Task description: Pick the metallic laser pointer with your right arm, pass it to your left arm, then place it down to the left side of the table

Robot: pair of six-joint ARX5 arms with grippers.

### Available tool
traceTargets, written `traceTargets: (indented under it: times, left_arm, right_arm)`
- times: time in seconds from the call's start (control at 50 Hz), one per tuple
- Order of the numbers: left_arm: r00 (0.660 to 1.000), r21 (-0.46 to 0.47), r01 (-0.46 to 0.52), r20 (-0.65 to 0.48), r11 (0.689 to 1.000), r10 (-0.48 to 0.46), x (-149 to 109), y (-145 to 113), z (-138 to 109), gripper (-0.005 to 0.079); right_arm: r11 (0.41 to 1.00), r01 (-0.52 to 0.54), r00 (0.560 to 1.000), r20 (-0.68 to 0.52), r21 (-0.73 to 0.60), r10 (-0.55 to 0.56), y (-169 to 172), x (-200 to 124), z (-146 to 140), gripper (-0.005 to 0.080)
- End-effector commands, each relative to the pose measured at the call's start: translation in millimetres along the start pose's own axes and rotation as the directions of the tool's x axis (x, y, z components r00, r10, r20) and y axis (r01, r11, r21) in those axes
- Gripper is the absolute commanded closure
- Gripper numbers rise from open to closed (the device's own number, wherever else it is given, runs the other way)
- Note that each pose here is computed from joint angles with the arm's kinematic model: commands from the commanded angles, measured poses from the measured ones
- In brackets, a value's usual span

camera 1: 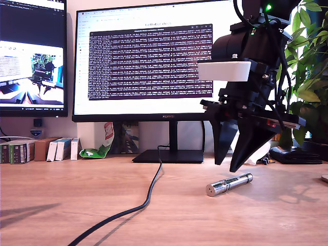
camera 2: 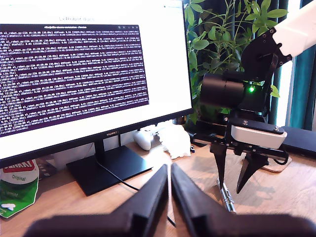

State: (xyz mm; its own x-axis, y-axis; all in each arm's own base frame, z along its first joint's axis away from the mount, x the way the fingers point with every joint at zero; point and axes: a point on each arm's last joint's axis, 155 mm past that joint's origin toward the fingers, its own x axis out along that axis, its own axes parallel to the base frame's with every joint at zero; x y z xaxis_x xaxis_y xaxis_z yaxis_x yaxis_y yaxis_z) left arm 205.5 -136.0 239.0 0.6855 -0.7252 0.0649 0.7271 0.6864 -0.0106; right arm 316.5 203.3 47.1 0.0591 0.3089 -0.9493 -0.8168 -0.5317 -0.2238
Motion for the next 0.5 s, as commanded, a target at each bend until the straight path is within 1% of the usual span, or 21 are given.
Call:
traceTargets:
  times: [0.0, 0.48]
  left_arm:
    - [1.0, 0.0, 0.001, 0.003, 1.0, -0.001, 0.3, -0.1, 2.3, 0.0762]
    - [1.0, -0.001, 0.001, 0.003, 1.0, -0.001, 0.3, -0.1, 2.1, 0.0762]
  right_arm:
    - [1.0, 0.002, 1.0, 0.008, 0.002, -0.002, 1.1, -2.1, 2.8, 0.0446]
    - [1.0, -0.015, 1.0, 0.007, 0.017, 0.015, 2.3, 8.8, -4.5, 0.0447]
